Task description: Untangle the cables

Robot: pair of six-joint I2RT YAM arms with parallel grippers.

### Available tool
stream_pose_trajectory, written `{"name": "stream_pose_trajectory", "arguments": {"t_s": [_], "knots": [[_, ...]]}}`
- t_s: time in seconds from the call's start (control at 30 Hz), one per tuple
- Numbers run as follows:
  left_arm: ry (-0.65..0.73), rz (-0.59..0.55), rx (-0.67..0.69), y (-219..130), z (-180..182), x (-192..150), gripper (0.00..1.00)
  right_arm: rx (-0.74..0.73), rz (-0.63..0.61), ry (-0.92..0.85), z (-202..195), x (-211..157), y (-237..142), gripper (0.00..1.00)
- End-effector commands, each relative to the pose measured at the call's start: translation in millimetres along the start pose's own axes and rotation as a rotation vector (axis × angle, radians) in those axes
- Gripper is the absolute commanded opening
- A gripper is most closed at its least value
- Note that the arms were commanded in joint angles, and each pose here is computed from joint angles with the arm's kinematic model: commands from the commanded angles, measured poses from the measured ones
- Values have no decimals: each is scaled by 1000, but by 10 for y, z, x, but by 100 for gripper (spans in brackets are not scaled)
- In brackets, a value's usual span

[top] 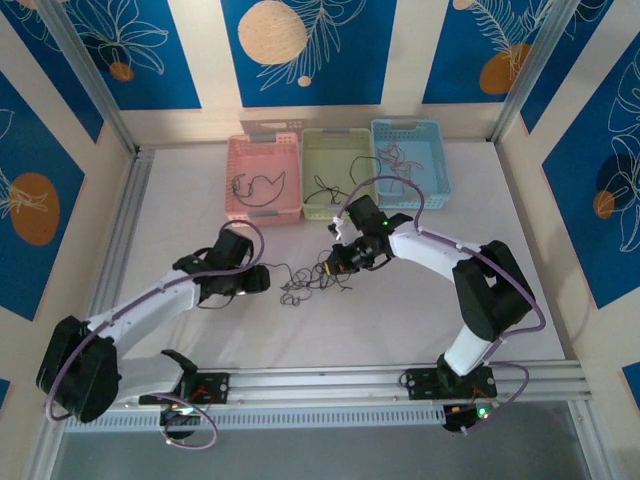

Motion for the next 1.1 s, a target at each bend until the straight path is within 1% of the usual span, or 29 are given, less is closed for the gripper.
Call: {"name": "stream_pose_trajectory", "arguments": {"t_s": [0.0,0.17,0.23,0.4,0.47,0.57,0.67,0.83,0.93,1.07], "knots": [[22,-74,-2,19,-57,209,57,35,-1,1,46,-38,-52,0],[31,-65,24,170,-49,264,47,32,3,3,39,-47,-52,0],[30,-54,37,234,-28,268,40,32,2,2,43,-45,-59,0],[28,-57,72,244,39,268,1,22,-3,3,43,-54,-84,0],[24,-65,91,183,74,277,0,11,-13,5,38,-49,-121,0],[21,-106,130,-50,118,330,0,-6,-40,2,52,-35,-233,0],[13,-168,169,-410,164,420,0,-58,-81,1,38,-25,-371,0],[7,-267,247,-1035,298,513,0,-226,-128,4,-78,-33,-558,0],[2,-318,272,-1361,383,529,0,-302,-146,21,-171,-41,-620,0],[8,-382,299,-1713,460,515,0,-357,-174,57,-273,-51,-684,0]]}}
Point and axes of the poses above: each hand's point on the last joint's axis, 136 mm out from that joint toward the fingers, its own y axis out along the fingers, its own z axis along the line the jaws close on, x = y × z, the point moved 7 cm from there along -y, back along the fingers, and after that the axes turned 1 degree about -y, right-handed, at the moved point
